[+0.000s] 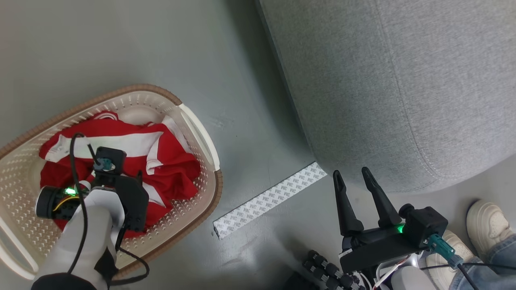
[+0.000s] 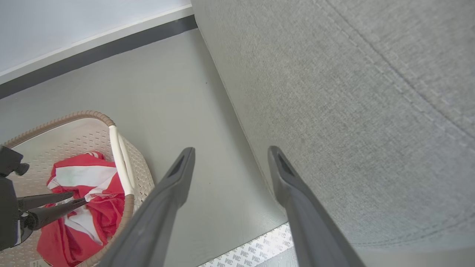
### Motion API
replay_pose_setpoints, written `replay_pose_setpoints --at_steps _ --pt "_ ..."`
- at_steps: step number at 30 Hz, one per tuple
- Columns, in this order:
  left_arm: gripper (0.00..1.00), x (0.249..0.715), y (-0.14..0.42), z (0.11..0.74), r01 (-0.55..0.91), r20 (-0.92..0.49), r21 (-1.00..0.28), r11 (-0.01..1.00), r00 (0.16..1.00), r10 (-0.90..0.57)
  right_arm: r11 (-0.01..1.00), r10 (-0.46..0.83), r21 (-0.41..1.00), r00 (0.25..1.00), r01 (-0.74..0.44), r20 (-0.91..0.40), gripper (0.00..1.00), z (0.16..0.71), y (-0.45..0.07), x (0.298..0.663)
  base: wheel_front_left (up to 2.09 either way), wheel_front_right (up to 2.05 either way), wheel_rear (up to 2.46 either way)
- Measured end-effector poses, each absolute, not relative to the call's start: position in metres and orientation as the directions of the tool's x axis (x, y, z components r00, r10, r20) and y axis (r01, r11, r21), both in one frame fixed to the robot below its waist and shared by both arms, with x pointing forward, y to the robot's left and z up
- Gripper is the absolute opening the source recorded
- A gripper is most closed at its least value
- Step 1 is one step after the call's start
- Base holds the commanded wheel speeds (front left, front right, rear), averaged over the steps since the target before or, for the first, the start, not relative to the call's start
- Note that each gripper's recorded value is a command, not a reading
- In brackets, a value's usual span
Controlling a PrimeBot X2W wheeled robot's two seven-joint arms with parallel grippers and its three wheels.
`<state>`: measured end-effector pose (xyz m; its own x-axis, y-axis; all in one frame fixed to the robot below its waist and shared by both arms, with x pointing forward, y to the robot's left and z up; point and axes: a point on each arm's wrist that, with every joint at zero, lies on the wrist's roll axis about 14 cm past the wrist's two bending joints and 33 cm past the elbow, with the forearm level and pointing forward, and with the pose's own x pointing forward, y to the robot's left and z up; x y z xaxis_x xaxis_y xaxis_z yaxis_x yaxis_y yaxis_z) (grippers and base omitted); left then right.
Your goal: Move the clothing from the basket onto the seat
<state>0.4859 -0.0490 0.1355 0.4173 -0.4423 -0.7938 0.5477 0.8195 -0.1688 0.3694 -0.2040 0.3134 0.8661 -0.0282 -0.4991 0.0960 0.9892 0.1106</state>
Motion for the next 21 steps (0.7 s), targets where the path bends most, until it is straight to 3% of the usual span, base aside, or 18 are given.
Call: replay_pose_setpoints --at_steps 15,16,17,18,21 --pt "1.00 0.487 -0.065 0.128 0.490 -0.778 -0.269 0.829 0.397 -0.487 0.981 -0.064 0.117 0.834 0.152 -0.548 1.00 0.302 -0.207 0.346 0.00 0.00 0.00" --pt "0.84 0.487 -0.066 0.128 0.490 -0.781 -0.271 0.828 0.391 -0.487 0.981 -0.066 0.117 0.830 0.156 -0.553 1.00 0.301 -0.207 0.344 0.00 0.00 0.00" --pt "0.33 0.486 -0.066 0.127 0.489 -0.783 -0.273 0.828 0.388 -0.487 0.980 -0.068 0.117 0.828 0.159 -0.557 1.00 0.301 -0.207 0.342 0.00 0.00 0.00" --pt "0.00 0.487 -0.067 0.128 0.490 -0.780 -0.272 0.828 0.392 -0.488 0.980 -0.069 0.117 0.826 0.161 -0.559 1.00 0.301 -0.207 0.340 0.00 0.00 0.00" --pt "0.00 0.486 -0.067 0.127 0.495 -0.776 -0.271 0.825 0.394 -0.492 0.979 -0.071 0.118 0.824 0.165 -0.562 1.00 0.301 -0.207 0.338 0.00 0.00 0.00"
